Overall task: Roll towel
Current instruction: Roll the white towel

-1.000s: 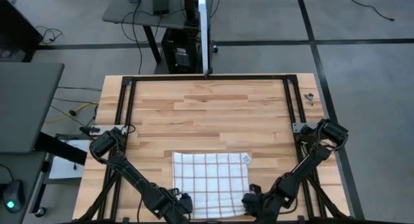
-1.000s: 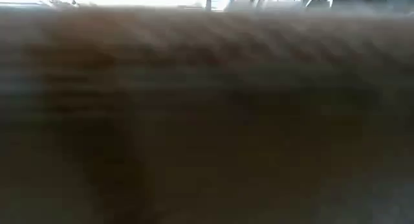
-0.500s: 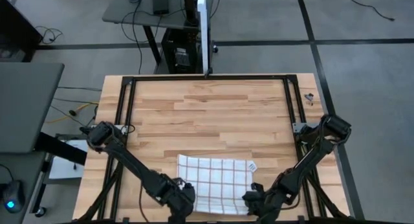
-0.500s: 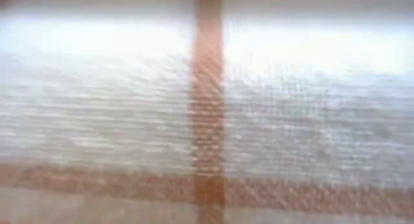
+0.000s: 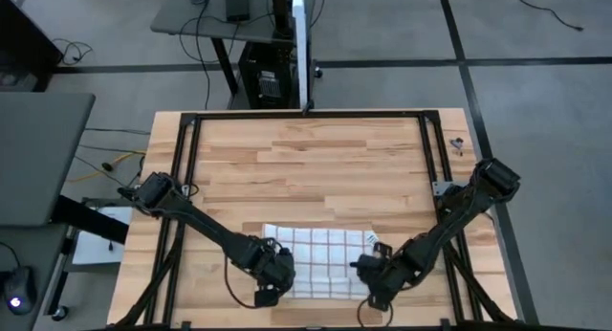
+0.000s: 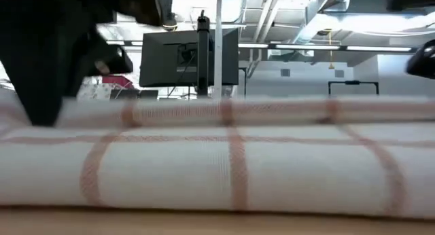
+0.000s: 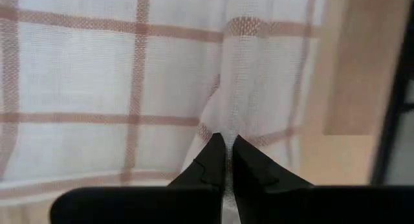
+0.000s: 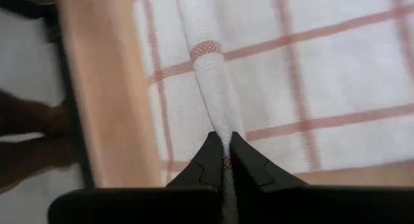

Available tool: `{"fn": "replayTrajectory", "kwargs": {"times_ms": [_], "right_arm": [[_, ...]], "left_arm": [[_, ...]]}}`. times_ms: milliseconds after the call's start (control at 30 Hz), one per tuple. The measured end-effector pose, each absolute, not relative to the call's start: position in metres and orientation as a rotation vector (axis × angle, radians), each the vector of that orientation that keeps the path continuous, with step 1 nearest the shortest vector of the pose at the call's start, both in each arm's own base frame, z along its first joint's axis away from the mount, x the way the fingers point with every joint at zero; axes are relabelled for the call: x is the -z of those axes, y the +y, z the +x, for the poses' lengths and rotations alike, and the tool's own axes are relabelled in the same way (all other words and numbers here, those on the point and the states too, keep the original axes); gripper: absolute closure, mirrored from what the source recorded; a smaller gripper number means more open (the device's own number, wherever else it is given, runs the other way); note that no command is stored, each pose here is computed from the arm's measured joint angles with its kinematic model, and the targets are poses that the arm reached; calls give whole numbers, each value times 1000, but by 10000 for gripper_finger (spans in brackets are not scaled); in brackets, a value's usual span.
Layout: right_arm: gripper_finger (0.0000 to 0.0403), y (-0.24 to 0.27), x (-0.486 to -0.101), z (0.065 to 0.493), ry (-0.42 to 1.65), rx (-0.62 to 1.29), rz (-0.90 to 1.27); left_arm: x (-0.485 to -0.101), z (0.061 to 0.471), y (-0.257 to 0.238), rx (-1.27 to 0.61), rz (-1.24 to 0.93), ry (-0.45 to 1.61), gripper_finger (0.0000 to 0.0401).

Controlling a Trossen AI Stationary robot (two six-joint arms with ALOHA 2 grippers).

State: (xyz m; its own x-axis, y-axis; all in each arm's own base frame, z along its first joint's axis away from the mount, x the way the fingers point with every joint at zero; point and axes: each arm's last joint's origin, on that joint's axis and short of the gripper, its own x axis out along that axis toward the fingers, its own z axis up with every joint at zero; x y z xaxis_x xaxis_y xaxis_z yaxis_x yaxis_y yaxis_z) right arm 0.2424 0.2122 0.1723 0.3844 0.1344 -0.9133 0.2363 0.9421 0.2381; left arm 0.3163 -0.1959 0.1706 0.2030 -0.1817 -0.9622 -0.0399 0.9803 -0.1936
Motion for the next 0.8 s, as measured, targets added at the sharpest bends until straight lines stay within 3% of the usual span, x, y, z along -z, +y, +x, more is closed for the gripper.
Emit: {"fn": "replayTrajectory", "kwargs": {"times_ms": [267,567,800], "right_arm": [[397,203,-166,248,1193,136,341],[343,194,-164,245,1234,237,335],[267,191,-165,247,1228,243,346]], "left_arm": [[-159,316,-181,-1,-185,1360,401],[-159,318,-179,-12,-184,1351,398],[-168,323,-181,-10,-191,1331,329]]}}
